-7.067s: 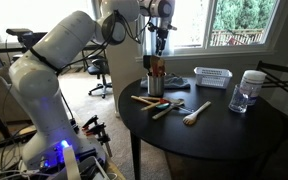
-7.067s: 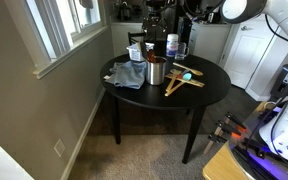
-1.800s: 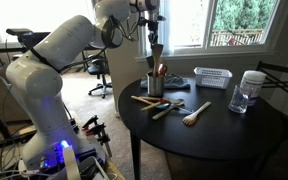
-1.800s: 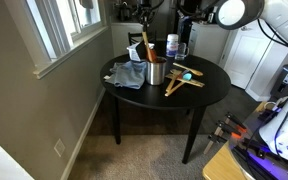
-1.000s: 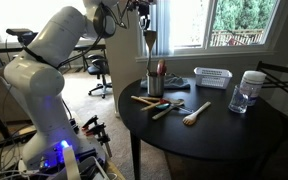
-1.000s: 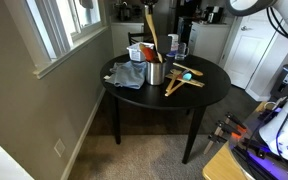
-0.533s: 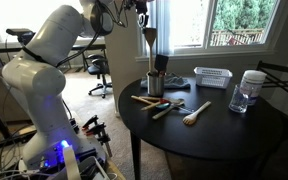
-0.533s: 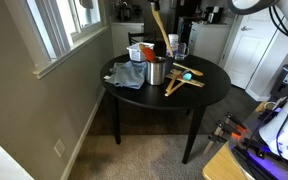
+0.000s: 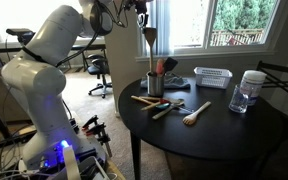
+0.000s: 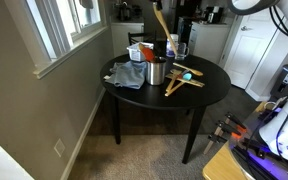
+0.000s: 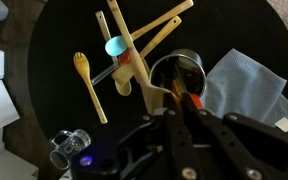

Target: Remove one wooden spoon from the silver holder and put it on the table.

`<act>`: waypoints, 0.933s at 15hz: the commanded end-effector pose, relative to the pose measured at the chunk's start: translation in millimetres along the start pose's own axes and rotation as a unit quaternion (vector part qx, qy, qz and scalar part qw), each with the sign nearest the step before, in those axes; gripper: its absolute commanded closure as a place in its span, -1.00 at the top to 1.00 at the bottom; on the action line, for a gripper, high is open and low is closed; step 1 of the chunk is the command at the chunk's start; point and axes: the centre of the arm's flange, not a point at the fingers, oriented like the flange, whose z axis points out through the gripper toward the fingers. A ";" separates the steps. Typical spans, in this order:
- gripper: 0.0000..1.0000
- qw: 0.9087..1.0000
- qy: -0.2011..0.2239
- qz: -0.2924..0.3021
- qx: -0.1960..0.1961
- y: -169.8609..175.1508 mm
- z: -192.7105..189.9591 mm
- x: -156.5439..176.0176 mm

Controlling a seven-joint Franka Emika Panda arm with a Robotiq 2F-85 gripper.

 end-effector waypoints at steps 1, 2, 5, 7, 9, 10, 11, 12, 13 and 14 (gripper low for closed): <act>-0.88 0.999 -0.029 -0.017 -0.025 10.4 2.4 7.6; -0.88 0.999 -0.039 -0.017 -0.028 12.4 8.4 12.2; -0.88 0.998 -0.056 -0.027 -0.030 20.2 33.0 24.6; -0.88 0.997 -0.065 -0.040 -0.023 27.1 53.8 35.9; -0.88 0.995 -0.083 -0.050 -0.018 34.8 77.6 50.8; -0.88 0.994 -0.093 -0.052 -0.018 38.8 88.7 59.0; -0.88 0.993 -0.103 -0.055 -0.017 42.5 97.9 66.8; -0.88 0.992 -0.116 -0.054 -0.018 45.4 110.4 77.7; -0.88 0.990 -0.128 -0.053 -0.018 48.7 120.9 87.2; -0.88 0.989 -0.139 -0.051 -0.014 51.9 134.3 95.9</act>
